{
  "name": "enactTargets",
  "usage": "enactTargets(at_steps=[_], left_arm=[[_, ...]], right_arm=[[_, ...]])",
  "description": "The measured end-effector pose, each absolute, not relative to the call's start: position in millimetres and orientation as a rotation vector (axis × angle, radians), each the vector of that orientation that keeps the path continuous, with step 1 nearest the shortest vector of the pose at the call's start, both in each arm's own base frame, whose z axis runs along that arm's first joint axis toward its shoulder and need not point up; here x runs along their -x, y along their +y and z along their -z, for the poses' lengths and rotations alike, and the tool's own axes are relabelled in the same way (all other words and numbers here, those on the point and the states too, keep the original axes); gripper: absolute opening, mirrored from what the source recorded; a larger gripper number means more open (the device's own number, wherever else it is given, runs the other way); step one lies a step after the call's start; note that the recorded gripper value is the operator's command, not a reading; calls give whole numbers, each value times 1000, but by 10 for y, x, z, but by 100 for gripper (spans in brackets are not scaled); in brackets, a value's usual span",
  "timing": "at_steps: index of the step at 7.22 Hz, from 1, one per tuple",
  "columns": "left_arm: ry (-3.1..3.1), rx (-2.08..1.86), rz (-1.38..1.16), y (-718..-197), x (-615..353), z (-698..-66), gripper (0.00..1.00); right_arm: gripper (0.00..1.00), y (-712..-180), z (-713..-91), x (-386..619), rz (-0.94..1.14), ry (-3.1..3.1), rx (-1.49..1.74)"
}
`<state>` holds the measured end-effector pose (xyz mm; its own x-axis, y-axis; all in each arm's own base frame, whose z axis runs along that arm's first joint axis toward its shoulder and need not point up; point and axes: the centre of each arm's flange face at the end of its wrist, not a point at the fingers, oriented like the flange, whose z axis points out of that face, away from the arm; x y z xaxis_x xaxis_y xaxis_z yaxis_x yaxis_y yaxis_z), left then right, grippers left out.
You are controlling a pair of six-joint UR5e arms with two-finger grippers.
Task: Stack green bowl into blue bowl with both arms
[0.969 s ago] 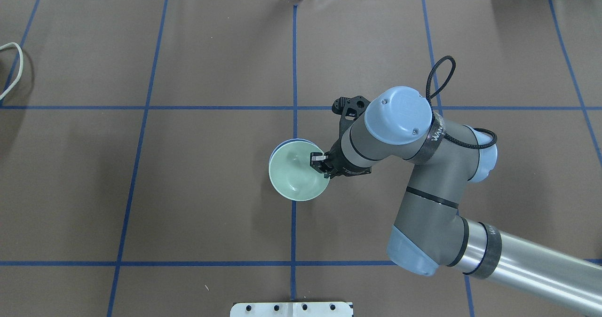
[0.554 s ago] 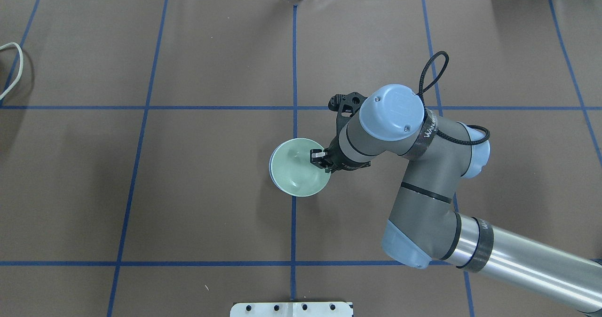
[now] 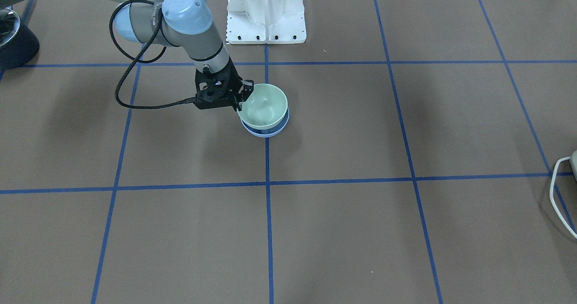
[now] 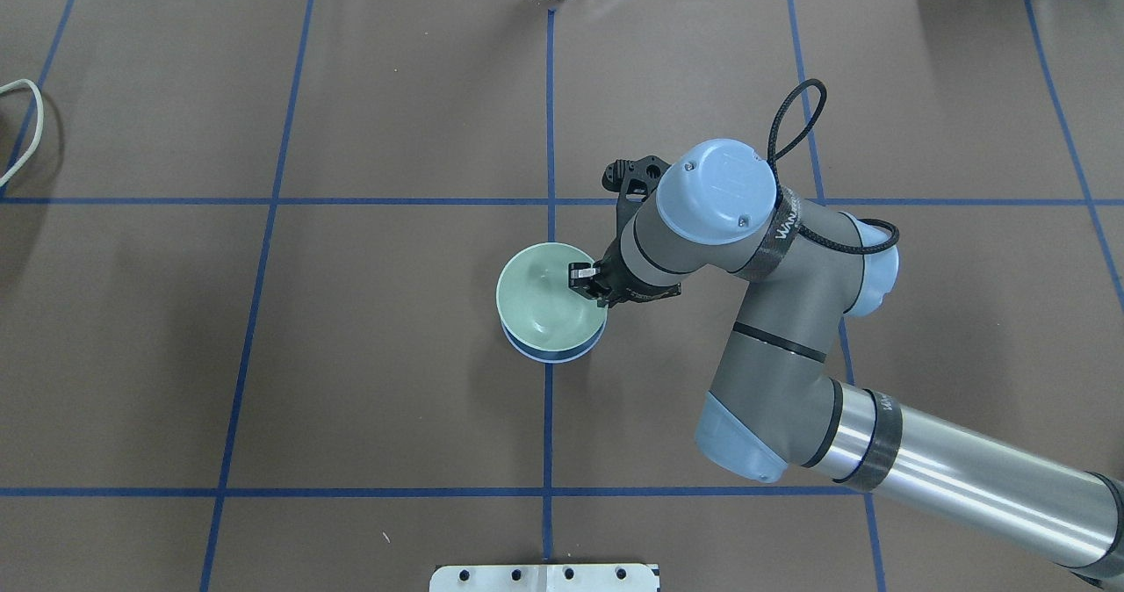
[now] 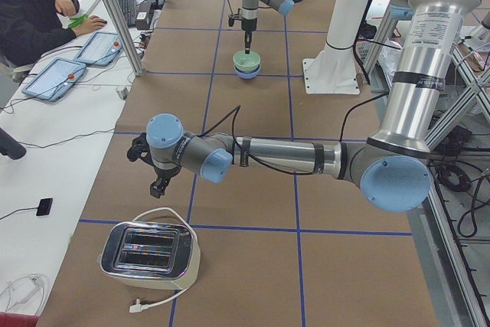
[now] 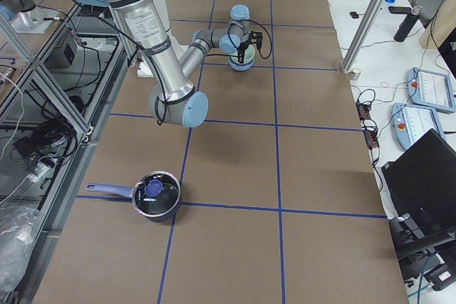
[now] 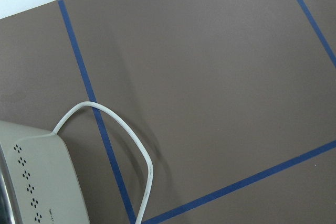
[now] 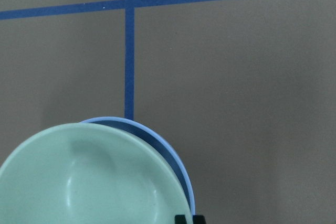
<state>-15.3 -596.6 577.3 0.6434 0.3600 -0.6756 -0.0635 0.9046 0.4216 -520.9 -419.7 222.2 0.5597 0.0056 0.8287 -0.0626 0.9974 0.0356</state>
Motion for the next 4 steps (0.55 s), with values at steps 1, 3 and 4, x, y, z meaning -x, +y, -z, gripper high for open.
enactTargets(at_steps=[1,3,4], left_arm=[[842,-380,-247,-5965,154,-5777,97],[842,-379,-247,-5963,153,-5782,97],[842,-378,-247,-5963,149,-5784,97]], right_arm=[[0,-4213,-2218,5208,-42,-976,-64],[0,-4254,-2225,5248,-46,-970,-62],[0,-4272,-2222,5270,-46,-968,-61]])
